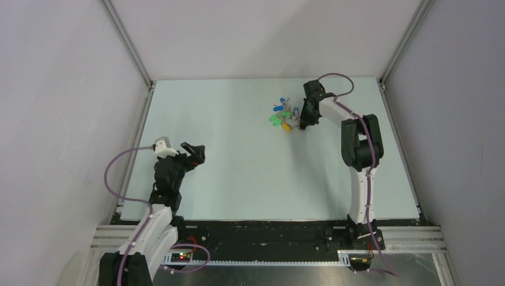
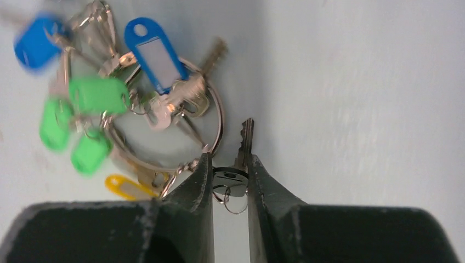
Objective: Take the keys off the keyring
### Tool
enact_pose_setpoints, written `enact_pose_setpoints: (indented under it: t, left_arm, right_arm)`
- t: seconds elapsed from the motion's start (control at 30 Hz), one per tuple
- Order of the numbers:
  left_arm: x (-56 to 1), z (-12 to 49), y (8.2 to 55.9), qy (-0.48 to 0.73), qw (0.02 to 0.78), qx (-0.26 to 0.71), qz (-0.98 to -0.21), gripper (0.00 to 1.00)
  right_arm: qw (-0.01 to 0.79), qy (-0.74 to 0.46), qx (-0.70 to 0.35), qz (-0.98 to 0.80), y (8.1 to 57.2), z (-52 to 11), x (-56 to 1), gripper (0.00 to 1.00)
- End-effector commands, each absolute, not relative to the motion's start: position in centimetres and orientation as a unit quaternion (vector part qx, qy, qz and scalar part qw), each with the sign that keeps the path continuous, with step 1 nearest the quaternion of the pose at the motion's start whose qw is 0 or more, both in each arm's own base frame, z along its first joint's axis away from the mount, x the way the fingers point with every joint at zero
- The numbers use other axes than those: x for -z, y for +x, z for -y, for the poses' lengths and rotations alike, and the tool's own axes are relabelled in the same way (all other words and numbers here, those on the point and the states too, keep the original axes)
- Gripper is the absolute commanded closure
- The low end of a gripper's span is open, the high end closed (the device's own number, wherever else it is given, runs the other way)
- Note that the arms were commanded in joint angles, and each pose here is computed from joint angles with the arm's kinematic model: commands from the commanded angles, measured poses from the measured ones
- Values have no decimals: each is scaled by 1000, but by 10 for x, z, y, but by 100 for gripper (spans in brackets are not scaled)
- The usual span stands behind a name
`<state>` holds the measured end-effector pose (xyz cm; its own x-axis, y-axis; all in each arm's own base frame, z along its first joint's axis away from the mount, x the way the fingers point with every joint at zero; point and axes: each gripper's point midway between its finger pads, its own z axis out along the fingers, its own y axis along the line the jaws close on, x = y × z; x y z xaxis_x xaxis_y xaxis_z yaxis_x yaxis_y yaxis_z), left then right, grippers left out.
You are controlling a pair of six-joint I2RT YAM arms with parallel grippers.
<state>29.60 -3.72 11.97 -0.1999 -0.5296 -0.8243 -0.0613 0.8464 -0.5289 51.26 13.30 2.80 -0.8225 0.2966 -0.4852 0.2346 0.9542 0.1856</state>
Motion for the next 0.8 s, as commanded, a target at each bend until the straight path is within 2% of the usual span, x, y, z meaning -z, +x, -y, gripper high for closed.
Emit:
enact_pose_setpoints:
  t: [0.0, 0.03, 0.2, 0.37, 0.43, 0.47, 0.53, 0.6, 0.77]
  left_arm:
    - [-151, 55, 307, -157, 623, 215, -735, 2]
    - [-150, 59, 307, -152, 621, 215, -739, 2]
    - [-156, 92, 307, -89, 617, 227, -748, 2]
    - [-157, 113, 308, -48, 613, 227, -755, 2]
    - [-157, 125, 306, -25, 608, 238, -757, 2]
    - [-155, 131, 304, -12, 602, 246, -760, 2]
    - [-155, 142, 302, 16, 598, 254, -760, 2]
    - [-155, 154, 300, 41, 594, 260, -760, 2]
    - [-153, 189, 294, 103, 577, 274, -762, 0]
  right_arm:
    - [294, 102, -99, -945, 471, -165, -76, 100]
    - [307, 91, -113, -941, 463, -175, -92, 100]
    - [282, 36, -135, -949, 392, -215, -91, 100]
    - [291, -23, -161, -943, 346, -241, -113, 100]
    - [298, -58, -200, -932, 332, -252, -129, 81]
    - [307, -76, -231, -920, 325, -259, -145, 55]
    - [323, -81, -236, -913, 320, -252, -157, 30]
    - [337, -75, -234, -909, 321, -240, -167, 25]
    - [353, -2, -226, -908, 336, -192, -169, 39]
